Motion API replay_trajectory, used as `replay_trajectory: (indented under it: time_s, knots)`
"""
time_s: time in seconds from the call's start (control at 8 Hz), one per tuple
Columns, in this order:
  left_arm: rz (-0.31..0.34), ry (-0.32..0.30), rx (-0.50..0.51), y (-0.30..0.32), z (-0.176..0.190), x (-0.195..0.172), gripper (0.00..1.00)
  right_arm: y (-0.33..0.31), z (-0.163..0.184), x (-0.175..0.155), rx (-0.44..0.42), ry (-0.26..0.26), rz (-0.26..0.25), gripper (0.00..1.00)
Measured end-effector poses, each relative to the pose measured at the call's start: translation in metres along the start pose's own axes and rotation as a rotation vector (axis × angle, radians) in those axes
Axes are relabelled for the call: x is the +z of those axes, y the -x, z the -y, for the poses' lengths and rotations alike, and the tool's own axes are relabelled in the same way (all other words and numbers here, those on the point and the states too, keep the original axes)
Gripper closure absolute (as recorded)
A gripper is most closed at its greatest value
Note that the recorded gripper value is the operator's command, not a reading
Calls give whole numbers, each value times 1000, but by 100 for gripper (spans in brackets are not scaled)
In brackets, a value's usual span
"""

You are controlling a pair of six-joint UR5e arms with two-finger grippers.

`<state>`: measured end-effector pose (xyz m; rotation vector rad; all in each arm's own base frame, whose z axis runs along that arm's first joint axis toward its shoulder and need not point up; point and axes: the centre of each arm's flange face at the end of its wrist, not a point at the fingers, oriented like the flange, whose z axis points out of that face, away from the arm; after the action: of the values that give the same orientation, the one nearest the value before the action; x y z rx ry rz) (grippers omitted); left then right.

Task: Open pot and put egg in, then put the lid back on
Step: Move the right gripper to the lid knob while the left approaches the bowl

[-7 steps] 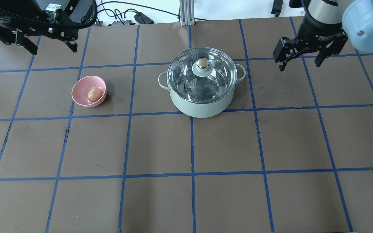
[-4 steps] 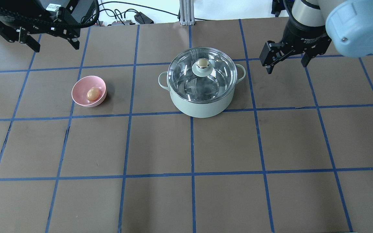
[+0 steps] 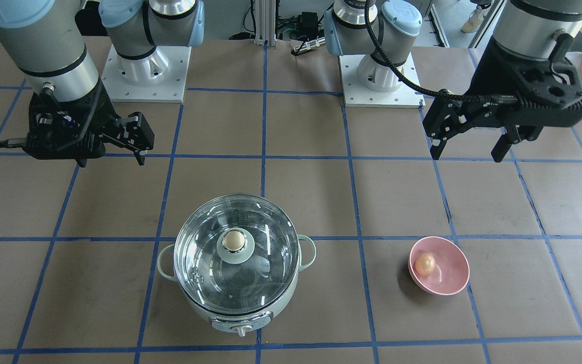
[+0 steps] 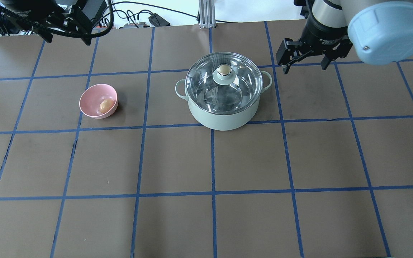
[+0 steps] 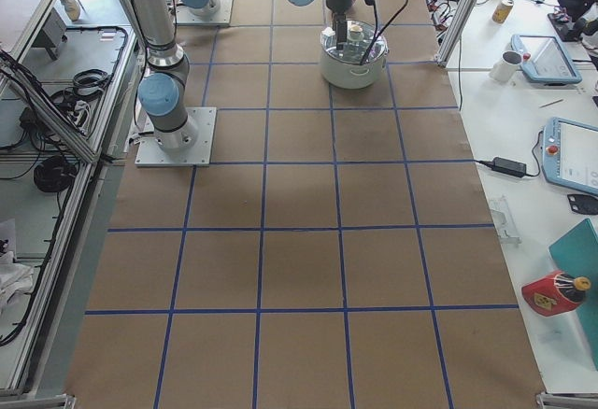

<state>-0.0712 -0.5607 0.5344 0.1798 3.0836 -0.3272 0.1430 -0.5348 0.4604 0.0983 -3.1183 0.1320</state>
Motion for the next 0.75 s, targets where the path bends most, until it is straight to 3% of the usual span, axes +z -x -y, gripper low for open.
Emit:
replay_trajectory:
  time_s: [0.25, 0.5, 0.75]
  knots:
    - [-14, 30, 80, 35, 16, 39, 0, 44, 31, 1, 22, -59, 25, 0]
    - [-45, 85, 137, 65, 27, 86, 0, 103, 67, 19, 76, -75, 47, 0]
    - [-49, 97, 196, 78, 38, 123, 0, 135, 86, 53, 114, -76, 62, 0]
